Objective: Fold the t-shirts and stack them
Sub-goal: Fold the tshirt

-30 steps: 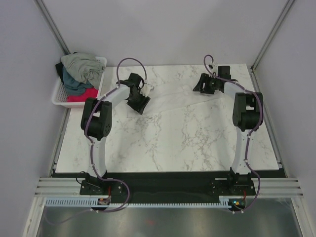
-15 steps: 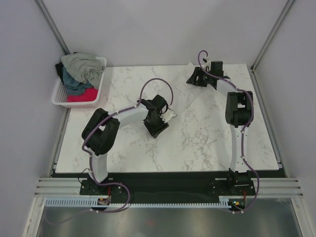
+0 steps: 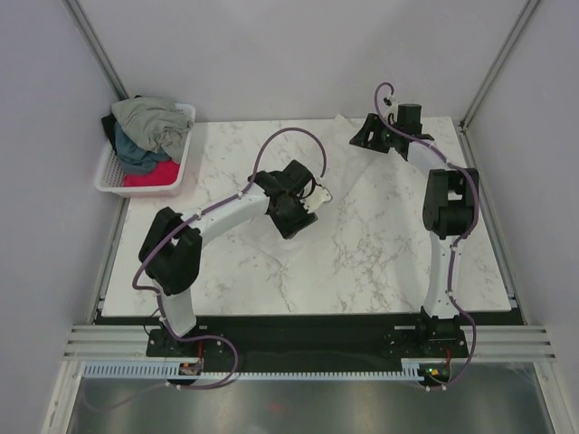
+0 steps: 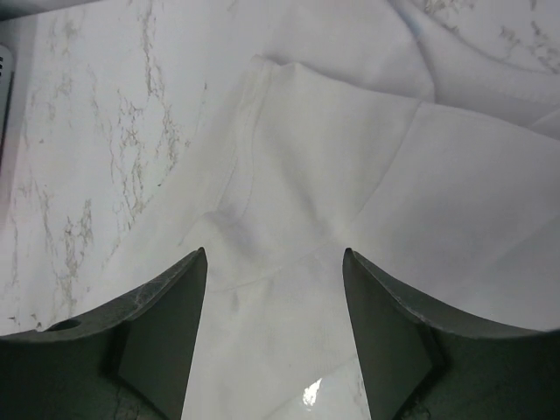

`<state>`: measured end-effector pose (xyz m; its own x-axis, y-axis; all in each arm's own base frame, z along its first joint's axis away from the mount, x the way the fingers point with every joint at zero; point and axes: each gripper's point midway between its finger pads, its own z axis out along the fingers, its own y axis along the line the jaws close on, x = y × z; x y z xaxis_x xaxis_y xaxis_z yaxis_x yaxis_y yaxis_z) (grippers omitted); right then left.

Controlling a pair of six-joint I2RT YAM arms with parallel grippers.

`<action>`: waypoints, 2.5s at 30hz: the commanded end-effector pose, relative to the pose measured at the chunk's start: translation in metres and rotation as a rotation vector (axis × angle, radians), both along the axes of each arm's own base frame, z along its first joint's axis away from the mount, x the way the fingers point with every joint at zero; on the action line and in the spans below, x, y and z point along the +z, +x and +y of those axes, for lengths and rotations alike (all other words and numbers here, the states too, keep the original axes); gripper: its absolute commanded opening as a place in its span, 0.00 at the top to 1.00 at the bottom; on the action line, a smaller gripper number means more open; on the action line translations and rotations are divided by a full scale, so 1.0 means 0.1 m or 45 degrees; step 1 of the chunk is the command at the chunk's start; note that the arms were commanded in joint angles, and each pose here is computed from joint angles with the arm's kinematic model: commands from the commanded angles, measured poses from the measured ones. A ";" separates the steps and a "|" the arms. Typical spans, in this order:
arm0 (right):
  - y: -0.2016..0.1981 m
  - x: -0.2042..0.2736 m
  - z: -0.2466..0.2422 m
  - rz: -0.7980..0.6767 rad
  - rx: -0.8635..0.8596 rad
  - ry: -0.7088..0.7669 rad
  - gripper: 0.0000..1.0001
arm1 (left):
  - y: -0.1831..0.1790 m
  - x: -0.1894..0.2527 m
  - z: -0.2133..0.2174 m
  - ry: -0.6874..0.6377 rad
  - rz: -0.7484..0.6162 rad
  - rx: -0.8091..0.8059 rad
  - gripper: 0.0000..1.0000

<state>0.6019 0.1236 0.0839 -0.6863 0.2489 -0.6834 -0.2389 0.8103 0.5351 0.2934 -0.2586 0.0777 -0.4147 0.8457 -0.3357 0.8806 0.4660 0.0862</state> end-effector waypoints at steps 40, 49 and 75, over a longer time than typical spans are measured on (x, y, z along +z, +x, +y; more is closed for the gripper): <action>0.32 -0.40 0.67 0.045 -0.040 0.224 0.28 | -1.05 -0.60 -0.58 0.080 0.118 -0.358 0.39; 0.38 -0.50 0.75 0.029 -0.024 0.226 0.28 | -1.06 -0.61 -1.20 0.014 0.150 -0.380 0.39; -1.34 1.60 0.17 -0.057 -0.050 0.239 0.26 | -0.54 1.40 -0.84 -0.380 -0.319 -0.146 0.14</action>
<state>0.5165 0.1287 0.2965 -0.4530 0.3921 -0.8007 -0.3529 0.7458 0.5650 0.2184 -0.3672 0.1824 -0.1084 0.8066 -0.5810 0.9450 0.2650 0.1915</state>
